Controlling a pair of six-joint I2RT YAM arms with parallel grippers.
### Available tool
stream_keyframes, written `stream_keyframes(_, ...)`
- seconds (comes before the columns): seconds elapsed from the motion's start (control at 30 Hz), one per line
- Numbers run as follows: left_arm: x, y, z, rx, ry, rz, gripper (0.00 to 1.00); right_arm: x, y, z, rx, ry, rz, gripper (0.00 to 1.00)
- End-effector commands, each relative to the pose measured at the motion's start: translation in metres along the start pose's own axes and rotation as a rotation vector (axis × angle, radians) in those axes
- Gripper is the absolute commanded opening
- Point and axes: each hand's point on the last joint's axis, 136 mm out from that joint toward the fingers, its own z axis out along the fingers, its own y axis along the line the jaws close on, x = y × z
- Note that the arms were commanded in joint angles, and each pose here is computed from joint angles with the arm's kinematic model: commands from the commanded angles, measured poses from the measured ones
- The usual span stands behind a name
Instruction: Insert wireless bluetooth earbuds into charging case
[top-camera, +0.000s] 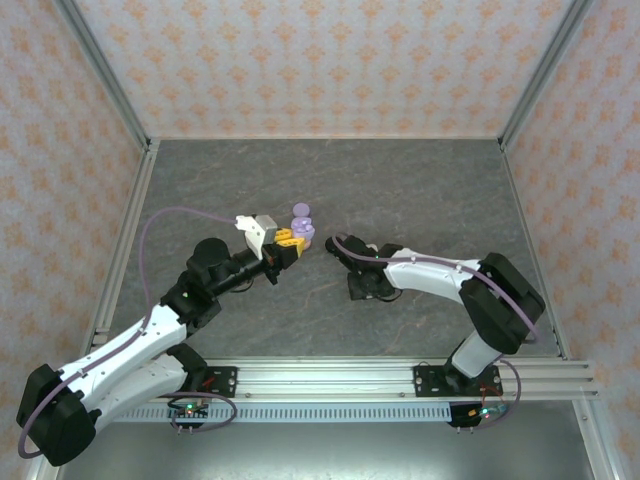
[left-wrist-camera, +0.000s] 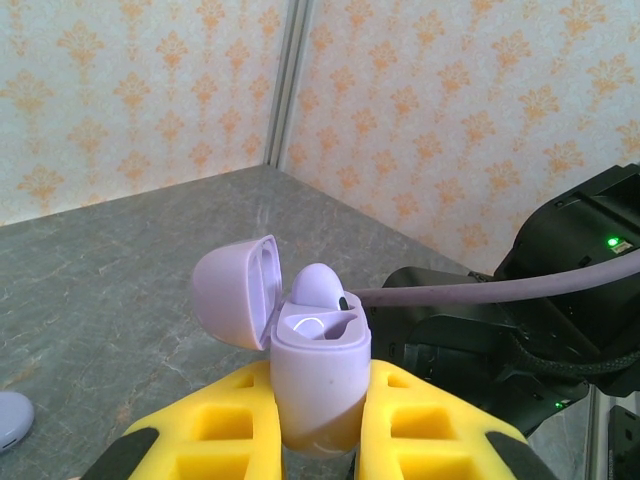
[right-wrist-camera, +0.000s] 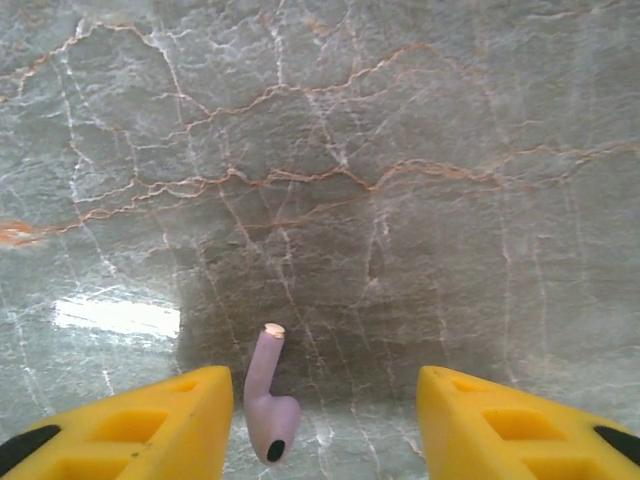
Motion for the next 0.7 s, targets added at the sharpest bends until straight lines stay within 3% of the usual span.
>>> stream_keyframes(0.0, -0.006, -0.002, -0.001, -0.001, -0.020, 0.024, 0.02, 0.004, -0.019, -0.007, 0.093, 0.020, -0.030, 0.51)
stream_keyframes(0.2, -0.005, -0.002, 0.001, 0.003, -0.018, 0.023, 0.02, 0.011, -0.039, -0.002, 0.148, 0.069, -0.032, 0.51)
stream_keyframes(0.53, -0.006, -0.002, 0.003, 0.005, -0.012, 0.024, 0.02, -0.007, -0.074, -0.009, 0.243, 0.032, 0.032, 0.53)
stream_keyframes(0.67, -0.005, -0.001, 0.004, 0.003, -0.009, 0.025, 0.02, -0.015, -0.067, -0.020, 0.191, -0.007, 0.041, 0.54)
